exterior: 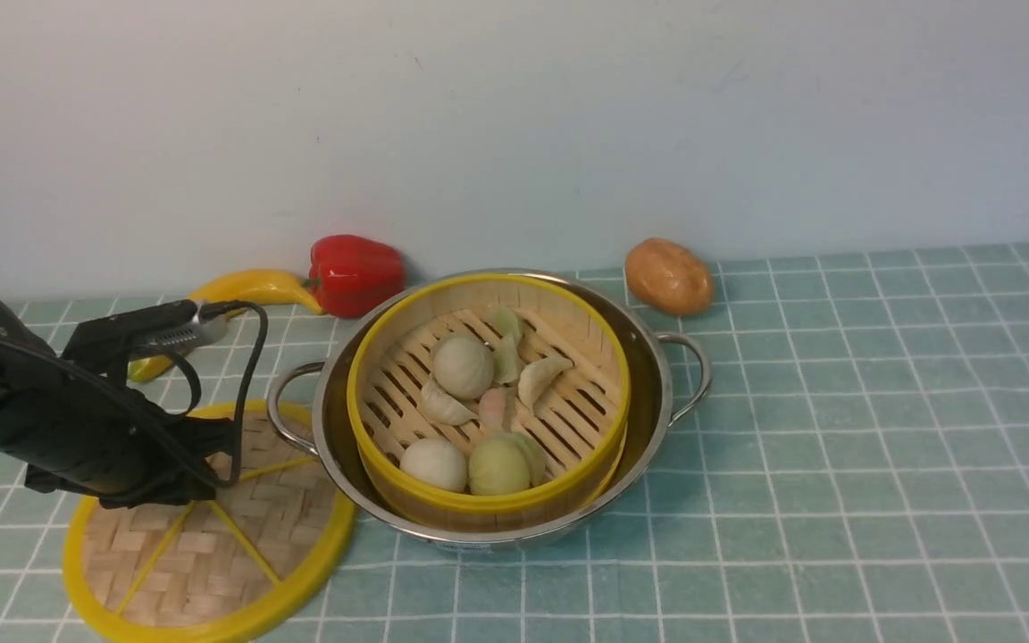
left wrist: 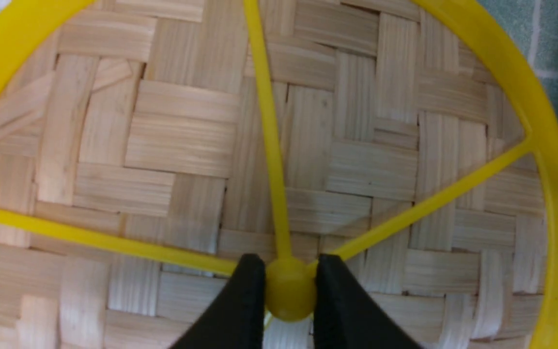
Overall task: Place the steamer in the pot on the blue tablecloth, and put the lid on the steamer.
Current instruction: 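Grasp the bamboo steamer lid lying on the table by its centre knob, then place the yellow bamboo steamer lid onto the steamer in the pot with the left gripper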
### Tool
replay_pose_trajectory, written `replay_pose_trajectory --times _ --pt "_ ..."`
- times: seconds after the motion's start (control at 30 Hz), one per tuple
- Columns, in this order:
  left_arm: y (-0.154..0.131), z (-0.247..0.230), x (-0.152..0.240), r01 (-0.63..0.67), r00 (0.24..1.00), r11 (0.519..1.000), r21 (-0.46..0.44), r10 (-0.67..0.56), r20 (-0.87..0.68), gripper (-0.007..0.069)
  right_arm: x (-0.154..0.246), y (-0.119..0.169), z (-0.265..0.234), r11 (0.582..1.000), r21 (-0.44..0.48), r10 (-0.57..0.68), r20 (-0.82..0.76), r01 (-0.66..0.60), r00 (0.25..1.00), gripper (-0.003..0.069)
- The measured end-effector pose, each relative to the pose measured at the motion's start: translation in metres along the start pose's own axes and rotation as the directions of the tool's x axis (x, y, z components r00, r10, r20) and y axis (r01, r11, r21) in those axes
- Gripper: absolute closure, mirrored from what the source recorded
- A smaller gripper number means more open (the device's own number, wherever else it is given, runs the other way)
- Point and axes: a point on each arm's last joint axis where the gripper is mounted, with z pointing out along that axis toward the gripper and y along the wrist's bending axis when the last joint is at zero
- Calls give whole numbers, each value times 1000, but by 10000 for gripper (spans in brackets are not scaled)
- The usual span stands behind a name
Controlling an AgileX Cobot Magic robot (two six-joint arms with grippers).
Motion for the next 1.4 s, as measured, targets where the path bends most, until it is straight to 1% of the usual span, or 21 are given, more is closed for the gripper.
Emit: replay_pose_trajectory --times 0.03,0.1,0.2,0.27,0.3,0.37,0.4,0.43,0.5,0.53,0.6,0.63,0.67,0.7,0.73,0.77,0.8,0.83,0.97,1.07,1.4 --pt "0 -2 -1 -3 1000 1000 -1 3 -1 509 0 0 0 1000 0 0 0 0 1000 302" --pt "3 -25 -7 -7 1000 999 -39 7 3 509 0 -2 -1 1000 22 -11 4 11 1000 302" --pt "14 -69 -22 8 999 988 -153 -2 44 509 -1 -4 -1 999 48 -23 6 23 1000 302" --pt "19 -99 -32 33 997 971 -237 -14 82 509 -1 -6 -1 997 68 -32 8 32 999 302" --pt "18 -123 -41 35 993 958 -285 -2 116 509 -1 -7 -1 996 79 -37 9 37 999 302" --pt "11 -139 -47 15 991 953 -304 27 134 509 -1 -7 -1 996 84 -40 9 39 999 302" --pt "1 -149 -52 -11 987 952 -307 60 150 509 -1 -7 -1 996 84 -40 9 39 999 302" --pt "-22 -158 -59 -72 977 955 -288 126 174 509 -1 -7 -1 996 84 -40 9 39 999 302" --pt "-52 -162 -64 -147 960 956 -252 199 197 509 -1 -7 -1 996 84 -40 9 39 999 302" --pt "-60 -162 -64 -174 954 954 -244 225 198 509 -1 -7 -1 996 84 -40 9 39 999 302" --pt "-101 -155 -64 -283 925 940 -190 320 203 509 -1 -7 -1 996 82 -40 9 39 999 302" --pt "-117 -149 -63 -325 913 930 -172 356 198 509 -1 -7 -1 996 81 -38 9 37 999 302" --pt "-147 -134 -58 -397 892 907 -138 417 175 509 -1 -6 -1 997 72 -34 8 34 999 302" --pt "-161 -125 -55 -428 881 895 -125 444 164 509 -1 -6 -1 997 70 -33 8 33 999 302" --pt "-176 -113 -52 -459 869 880 -118 473 148 509 -1 -6 -1 997 66 -32 8 31 999 302" --pt "-179 -110 -51 -468 864 876 -119 482 143 509 -1 -6 -1 997 66 -31 8 31 999 302" --pt "-198 -89 -46 -506 847 852 -131 520 114 509 -1 -6 -1 998 64 -30 7 30 1000 302" --pt "-206 -78 -43 -523 837 840 -143 538 103 509 -1 -6 -1 998 64 -29 7 29 1000 302" --pt "-224 -48 -36 -575 804 798 -182 592 57 509 1 -6 1 998 66 -24 -3 24 1000 302" --pt "-230 -37 -34 -590 794 787 -184 606 50 509 6 -9 7 997 71 -18 -31 20 999 302" --pt "-236 -35 -39 -591 781 788 -170 613 124 509 42 -22 44 994 105 17 -206 5 978 302"
